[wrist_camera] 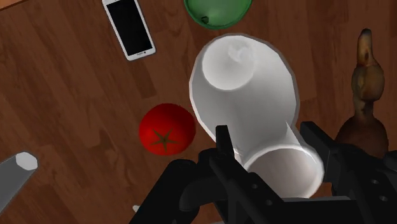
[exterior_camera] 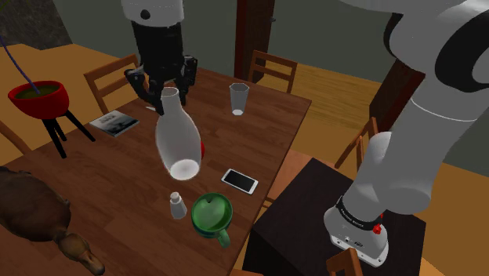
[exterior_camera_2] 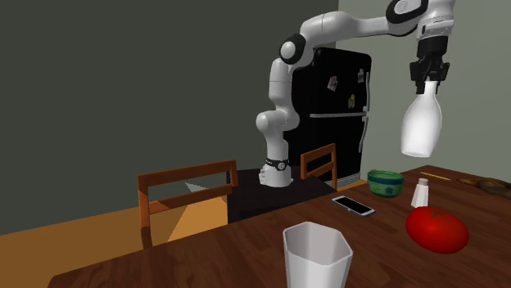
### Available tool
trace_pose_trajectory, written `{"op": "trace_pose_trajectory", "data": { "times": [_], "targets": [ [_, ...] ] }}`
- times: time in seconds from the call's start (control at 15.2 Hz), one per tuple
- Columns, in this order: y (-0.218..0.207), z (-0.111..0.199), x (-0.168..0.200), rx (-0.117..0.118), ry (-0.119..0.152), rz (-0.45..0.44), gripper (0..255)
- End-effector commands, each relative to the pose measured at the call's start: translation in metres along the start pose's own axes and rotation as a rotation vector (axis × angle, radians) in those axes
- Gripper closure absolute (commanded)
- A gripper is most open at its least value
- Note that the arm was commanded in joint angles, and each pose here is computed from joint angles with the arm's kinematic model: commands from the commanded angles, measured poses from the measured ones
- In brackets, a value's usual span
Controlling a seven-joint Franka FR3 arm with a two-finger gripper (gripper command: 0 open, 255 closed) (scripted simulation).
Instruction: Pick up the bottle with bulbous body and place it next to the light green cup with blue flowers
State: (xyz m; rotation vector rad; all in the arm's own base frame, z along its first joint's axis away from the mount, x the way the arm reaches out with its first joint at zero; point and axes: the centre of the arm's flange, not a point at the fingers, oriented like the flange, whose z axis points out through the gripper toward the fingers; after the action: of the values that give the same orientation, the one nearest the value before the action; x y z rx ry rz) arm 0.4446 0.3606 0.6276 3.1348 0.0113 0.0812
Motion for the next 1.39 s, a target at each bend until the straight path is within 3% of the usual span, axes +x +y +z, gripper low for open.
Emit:
{"op": "trace_pose_trajectory", "data": {
  "times": [0.0,0.86,1.32],
  "targets": [
    [-0.026,0.005,-0.004,0.001,0.0,0.001,255],
    [-0.194,0.035,-0.02,0.001,0.0,0.001,255],
    [-0.194,0.072,-0.021,0.001,0.0,0.001,255]
  ]
}}
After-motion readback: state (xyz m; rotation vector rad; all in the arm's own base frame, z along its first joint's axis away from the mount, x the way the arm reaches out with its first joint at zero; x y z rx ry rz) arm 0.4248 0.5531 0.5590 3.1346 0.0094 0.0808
